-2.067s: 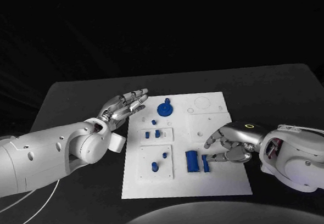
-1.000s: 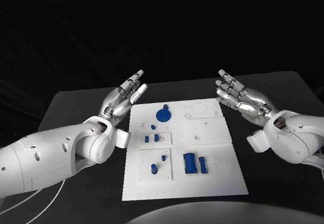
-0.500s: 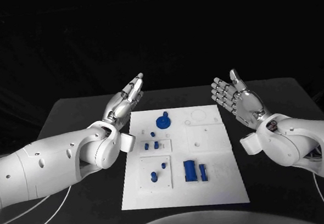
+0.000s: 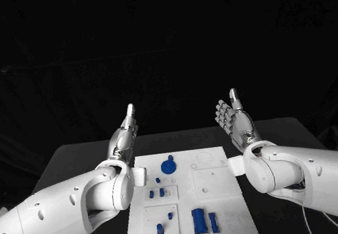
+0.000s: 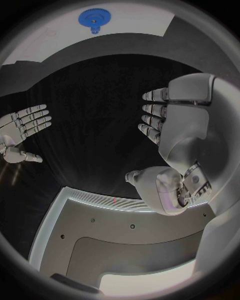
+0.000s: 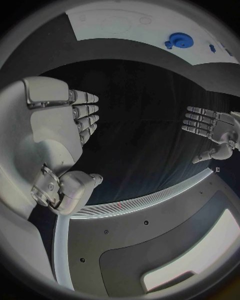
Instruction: Assemble the parts on the task board
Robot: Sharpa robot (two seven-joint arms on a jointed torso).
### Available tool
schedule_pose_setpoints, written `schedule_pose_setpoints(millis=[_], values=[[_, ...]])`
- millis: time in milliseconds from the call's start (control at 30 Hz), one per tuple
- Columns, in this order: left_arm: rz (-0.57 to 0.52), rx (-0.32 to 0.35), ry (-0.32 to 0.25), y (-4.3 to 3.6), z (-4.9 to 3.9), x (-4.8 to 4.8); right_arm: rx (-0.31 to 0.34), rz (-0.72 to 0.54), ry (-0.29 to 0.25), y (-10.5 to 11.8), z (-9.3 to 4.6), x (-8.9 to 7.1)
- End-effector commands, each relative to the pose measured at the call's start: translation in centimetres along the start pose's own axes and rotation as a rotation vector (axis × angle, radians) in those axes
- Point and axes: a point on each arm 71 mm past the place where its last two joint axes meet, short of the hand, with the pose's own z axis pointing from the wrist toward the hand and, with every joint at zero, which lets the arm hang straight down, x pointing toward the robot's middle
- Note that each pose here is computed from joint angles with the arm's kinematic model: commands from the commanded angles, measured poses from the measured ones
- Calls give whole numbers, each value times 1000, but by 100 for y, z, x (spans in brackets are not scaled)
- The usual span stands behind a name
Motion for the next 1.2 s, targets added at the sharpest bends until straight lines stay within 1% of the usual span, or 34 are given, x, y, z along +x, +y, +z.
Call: schedule_pose_setpoints(millis=[33,133,1200], values=[[20,-65,-106,33,-9,-38,12,-8,-135,5,9,-68],[20,-66,-108,31,-8,-36,12,-7,-143,11,14,-63],[20,-66,-108,31,-8,-36,12,-7,-143,11,14,-63]])
